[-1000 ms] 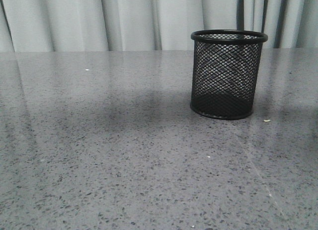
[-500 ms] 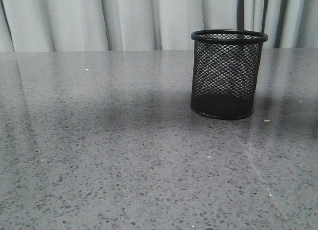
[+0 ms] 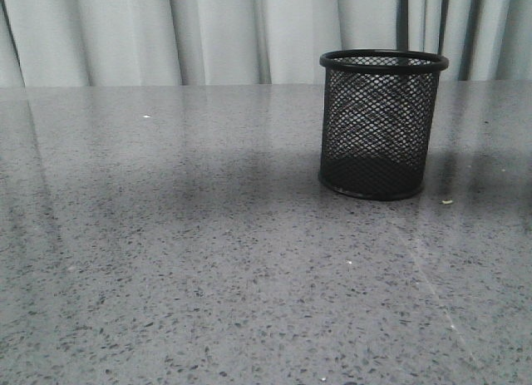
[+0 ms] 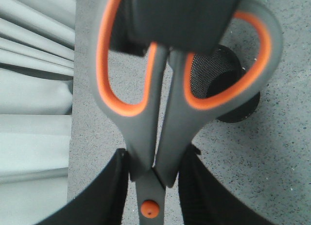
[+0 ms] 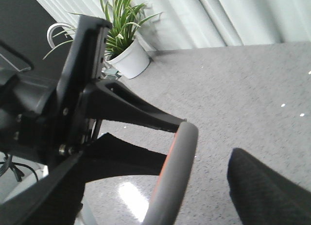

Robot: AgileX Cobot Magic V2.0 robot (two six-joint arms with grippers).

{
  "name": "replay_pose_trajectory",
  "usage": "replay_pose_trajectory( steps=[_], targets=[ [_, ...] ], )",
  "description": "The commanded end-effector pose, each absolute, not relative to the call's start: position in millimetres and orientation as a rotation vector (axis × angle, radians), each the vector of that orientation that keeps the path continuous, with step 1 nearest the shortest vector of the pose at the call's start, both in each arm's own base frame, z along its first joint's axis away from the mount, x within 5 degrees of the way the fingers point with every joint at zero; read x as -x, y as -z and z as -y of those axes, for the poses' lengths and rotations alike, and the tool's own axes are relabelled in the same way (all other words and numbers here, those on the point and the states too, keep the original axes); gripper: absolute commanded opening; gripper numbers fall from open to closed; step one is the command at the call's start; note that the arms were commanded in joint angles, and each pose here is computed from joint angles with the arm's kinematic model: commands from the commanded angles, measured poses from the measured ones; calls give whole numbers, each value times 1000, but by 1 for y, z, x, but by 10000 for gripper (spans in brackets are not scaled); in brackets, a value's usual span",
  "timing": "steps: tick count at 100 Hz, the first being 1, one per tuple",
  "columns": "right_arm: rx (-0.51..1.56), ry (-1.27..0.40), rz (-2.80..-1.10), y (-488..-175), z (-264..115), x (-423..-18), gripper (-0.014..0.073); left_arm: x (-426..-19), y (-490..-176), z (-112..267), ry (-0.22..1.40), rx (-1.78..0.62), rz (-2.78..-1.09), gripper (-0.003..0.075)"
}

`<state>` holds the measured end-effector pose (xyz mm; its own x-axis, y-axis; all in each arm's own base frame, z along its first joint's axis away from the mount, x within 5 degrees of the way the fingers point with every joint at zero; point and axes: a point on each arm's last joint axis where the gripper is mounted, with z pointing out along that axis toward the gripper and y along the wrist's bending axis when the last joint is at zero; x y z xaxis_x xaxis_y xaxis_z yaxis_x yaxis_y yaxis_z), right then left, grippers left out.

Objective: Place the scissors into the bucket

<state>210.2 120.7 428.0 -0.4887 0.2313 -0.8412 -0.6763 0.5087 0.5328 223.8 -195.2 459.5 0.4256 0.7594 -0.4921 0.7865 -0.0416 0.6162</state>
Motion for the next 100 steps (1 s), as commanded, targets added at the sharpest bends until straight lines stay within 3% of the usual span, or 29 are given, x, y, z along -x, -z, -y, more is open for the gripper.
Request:
replay_pose_trajectory(
  steps=[1, 33, 40, 54, 74, 84, 91, 100],
  targets=[
    [315, -1232, -1714, -442, -121, -210, 542, -213, -485, 191, 42, -1677, -1256, 125],
    [290, -1291, -1754, -433, -126, -220, 537, -213, -485, 191, 42, -1677, -1256, 125],
    [293, -1294, -1757, -433, -126, -220, 503, -213, -485, 191, 42, -1677, -1256, 125],
    [307, -1312, -1759, -433, -127, -219, 314, -214, -486, 191, 37, -1667, -1253, 125],
    [339, -1335, -1766, -432, -129, -216, -73, -214, -486, 191, 33, -1662, -1251, 125],
    [343, -1336, -1765, -432, -129, -216, -71, -214, -487, 190, 32, -1660, -1249, 132],
    [352, -1340, -1766, -432, -129, -215, -71, -212, -488, 190, 34, -1657, -1246, 192],
    [373, -1312, -1774, -431, -129, -215, -71, -207, -495, 187, 63, -1605, -1255, 365]
  ],
)
